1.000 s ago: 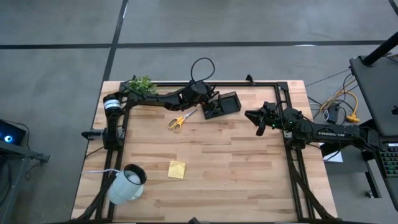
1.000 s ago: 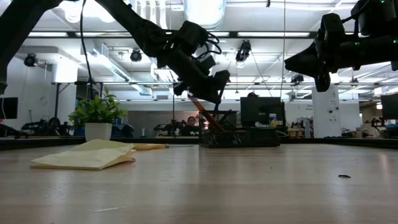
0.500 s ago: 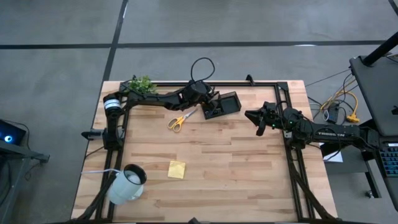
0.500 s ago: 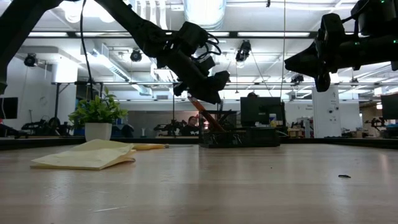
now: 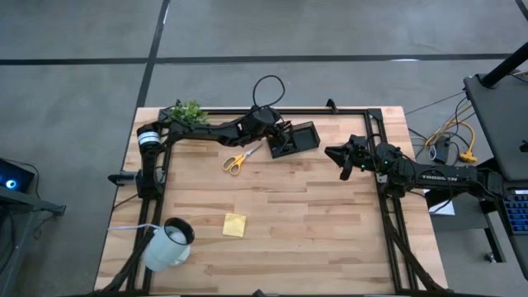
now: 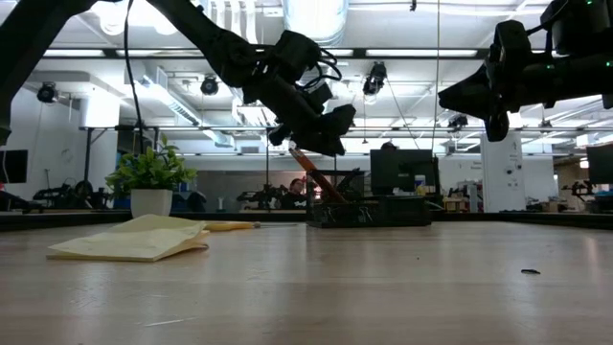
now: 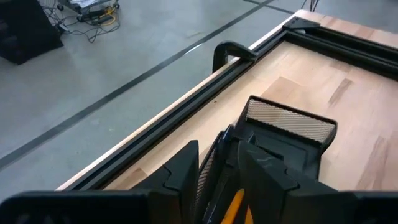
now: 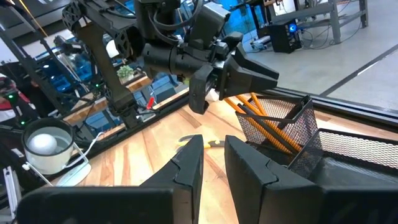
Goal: Pick and place office supplies into organizer
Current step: Put the scissors into the desk organizer
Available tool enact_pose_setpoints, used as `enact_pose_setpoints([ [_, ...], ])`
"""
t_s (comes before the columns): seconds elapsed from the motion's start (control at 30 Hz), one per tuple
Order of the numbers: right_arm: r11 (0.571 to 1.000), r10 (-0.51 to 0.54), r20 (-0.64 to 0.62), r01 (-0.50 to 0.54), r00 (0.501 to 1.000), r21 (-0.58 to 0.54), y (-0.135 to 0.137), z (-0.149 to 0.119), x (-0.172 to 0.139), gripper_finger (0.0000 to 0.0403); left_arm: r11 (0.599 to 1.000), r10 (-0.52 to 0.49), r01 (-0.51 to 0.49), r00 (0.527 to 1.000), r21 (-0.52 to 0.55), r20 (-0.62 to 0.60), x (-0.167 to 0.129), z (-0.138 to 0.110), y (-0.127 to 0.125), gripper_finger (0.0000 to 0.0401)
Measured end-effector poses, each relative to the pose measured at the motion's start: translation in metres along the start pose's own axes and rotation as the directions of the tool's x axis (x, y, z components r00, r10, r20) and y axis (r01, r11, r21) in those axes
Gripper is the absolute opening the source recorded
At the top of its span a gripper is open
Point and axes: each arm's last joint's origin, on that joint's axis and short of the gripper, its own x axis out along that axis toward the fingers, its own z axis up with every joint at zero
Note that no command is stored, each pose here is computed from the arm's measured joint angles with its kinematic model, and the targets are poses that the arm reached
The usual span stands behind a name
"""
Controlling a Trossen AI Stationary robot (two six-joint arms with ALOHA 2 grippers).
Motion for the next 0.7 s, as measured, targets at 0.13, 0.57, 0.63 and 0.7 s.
enact_pose_setpoints([
  [0.13, 1.0, 0.0, 0.0, 0.0, 1.0, 0.0, 0.0, 0.0, 0.0, 0.0057, 0.999, -0.039, 0.039, 0.999, -0.005, 0.014, -0.001, 0.007, -0.005, 0.0098],
  [0.57, 1.0, 0.001, -0.002, -0.001, 1.0, 0.0, 0.0, 0.0, 0.0, 0.0057, 0.986, -0.165, 0.166, 0.983, -0.006, 0.076, -0.024, 0.031, -0.024, 0.0099],
  [0.63, 1.0, 0.001, -0.001, -0.001, 1.0, 0.0, 0.0, 0.0, 0.0, 0.0057, 0.984, -0.178, 0.179, 0.981, 0.0, 0.079, -0.03, 0.033, -0.027, 0.0099],
  [0.7, 1.0, 0.001, -0.002, -0.001, 1.0, 0.0, 0.0, 0.0, 0.0, 0.0057, 0.98, -0.199, 0.2, 0.976, 0.001, 0.09, -0.036, 0.037, -0.03, 0.0099],
])
